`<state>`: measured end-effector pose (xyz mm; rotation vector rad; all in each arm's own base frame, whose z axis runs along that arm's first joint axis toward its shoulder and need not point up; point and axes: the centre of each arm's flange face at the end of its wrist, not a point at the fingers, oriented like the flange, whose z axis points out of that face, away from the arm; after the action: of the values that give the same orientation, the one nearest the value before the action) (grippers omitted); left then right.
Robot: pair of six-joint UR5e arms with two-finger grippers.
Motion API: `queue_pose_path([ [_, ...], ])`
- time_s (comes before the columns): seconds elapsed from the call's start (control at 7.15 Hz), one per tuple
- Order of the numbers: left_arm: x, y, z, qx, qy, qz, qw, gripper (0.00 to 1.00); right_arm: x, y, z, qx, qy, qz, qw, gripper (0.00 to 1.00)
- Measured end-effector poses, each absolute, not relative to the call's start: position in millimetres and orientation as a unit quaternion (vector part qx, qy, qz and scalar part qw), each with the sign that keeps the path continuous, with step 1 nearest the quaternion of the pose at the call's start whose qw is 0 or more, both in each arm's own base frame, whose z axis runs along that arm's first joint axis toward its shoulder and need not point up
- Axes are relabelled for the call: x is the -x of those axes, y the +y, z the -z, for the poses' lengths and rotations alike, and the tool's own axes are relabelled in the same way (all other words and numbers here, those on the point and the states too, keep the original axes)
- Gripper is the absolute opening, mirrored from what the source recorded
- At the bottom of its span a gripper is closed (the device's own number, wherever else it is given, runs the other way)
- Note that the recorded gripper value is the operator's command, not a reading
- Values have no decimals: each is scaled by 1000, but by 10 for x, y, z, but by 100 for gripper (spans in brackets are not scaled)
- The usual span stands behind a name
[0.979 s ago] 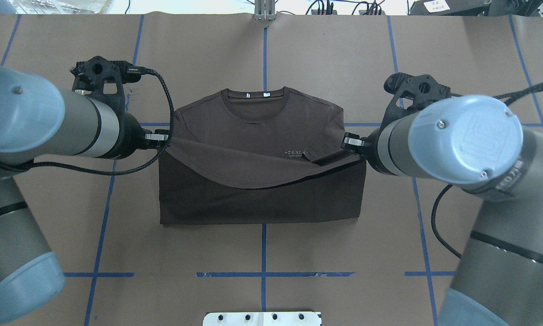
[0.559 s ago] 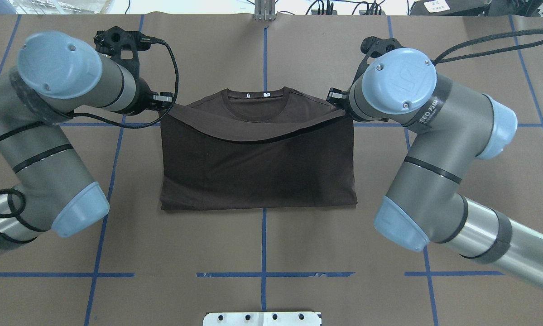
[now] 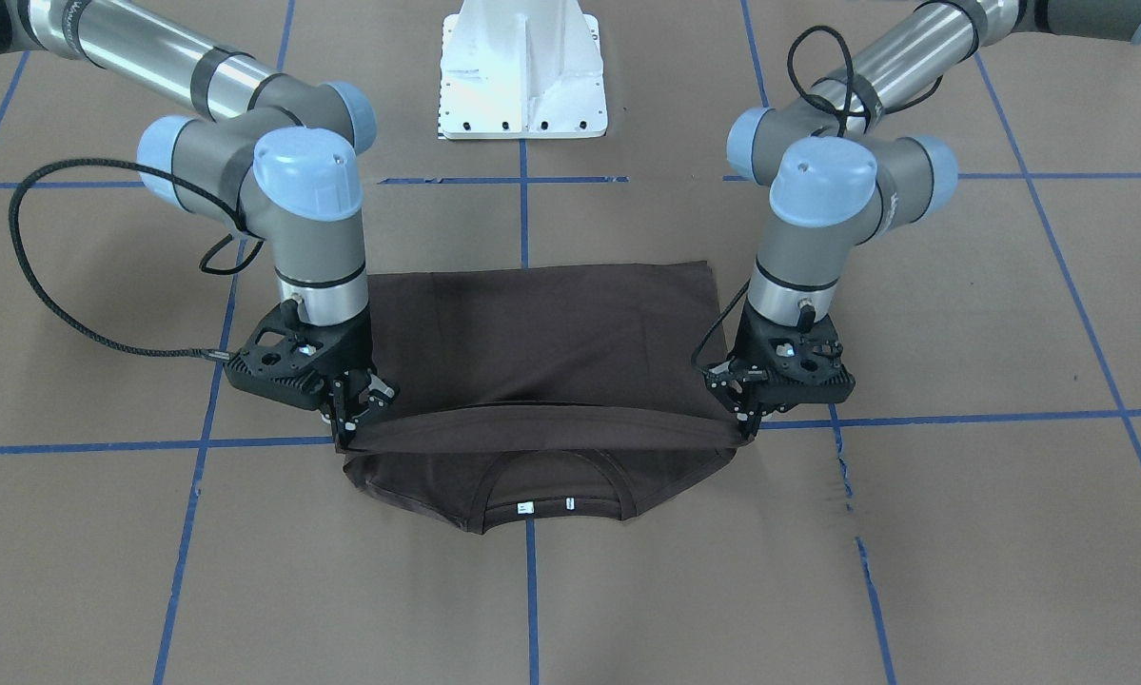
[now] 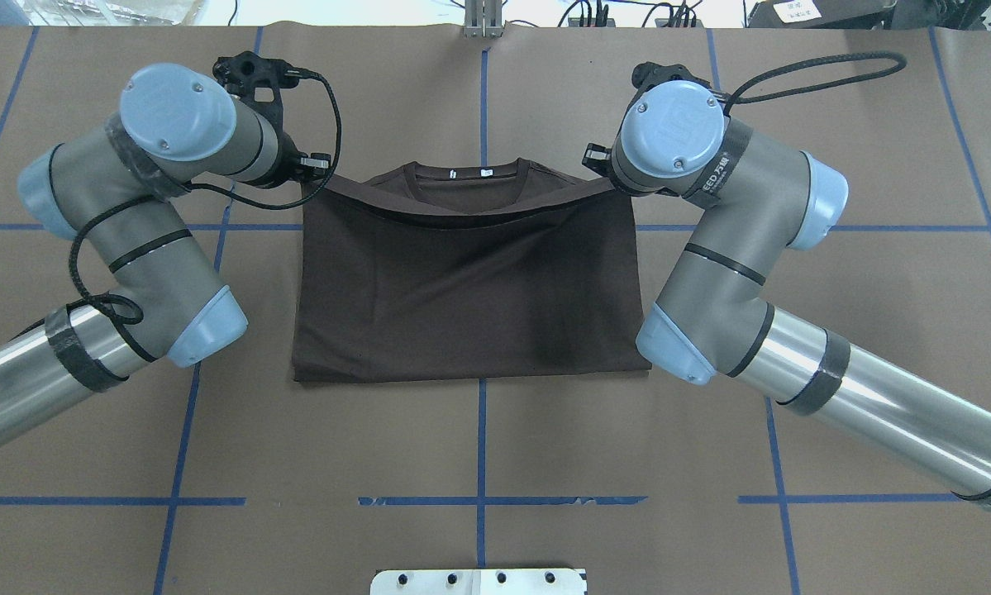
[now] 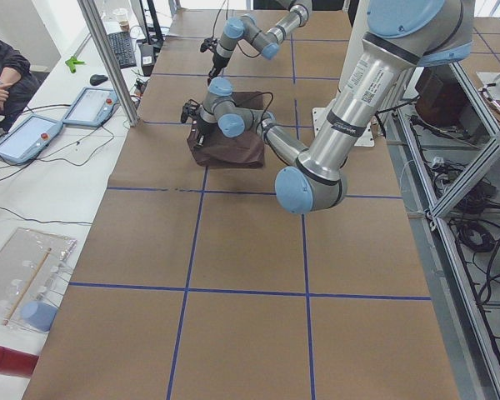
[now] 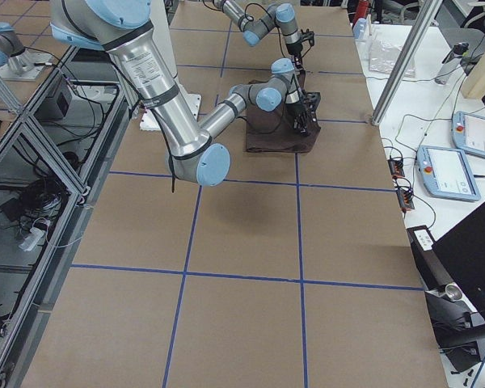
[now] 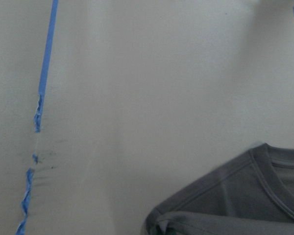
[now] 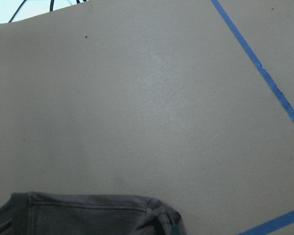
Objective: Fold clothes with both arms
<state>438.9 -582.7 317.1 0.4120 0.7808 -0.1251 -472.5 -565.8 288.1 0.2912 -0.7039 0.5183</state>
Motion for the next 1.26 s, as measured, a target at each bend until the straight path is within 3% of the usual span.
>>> queue_pose_path([
  [0.28, -4479, -5891, -3310, -196, 374, 60, 905, 0, 4797, -5733, -3053, -138, -330, -249, 900, 0],
  [0.42, -4497, -5896, -3331, -195, 372, 58, 905, 68, 4811, -5748, -3097, -136, -326, -249, 902, 69],
  [0.56, -4498, -5899, -3329, -200, 372, 49, 905, 100, 4818, -5754, -3118, -136, -325, -249, 902, 100],
  [0.98, -4371, -5791, -3252, -251, 389, -22, 886, 100, 4632, -5820, -3044, -141, -335, -193, 911, 100],
  [1.26, -4108, -5420, -3278, -251, 416, -38, 874, 100, 4313, -5860, -3005, -130, -357, -159, 911, 100],
])
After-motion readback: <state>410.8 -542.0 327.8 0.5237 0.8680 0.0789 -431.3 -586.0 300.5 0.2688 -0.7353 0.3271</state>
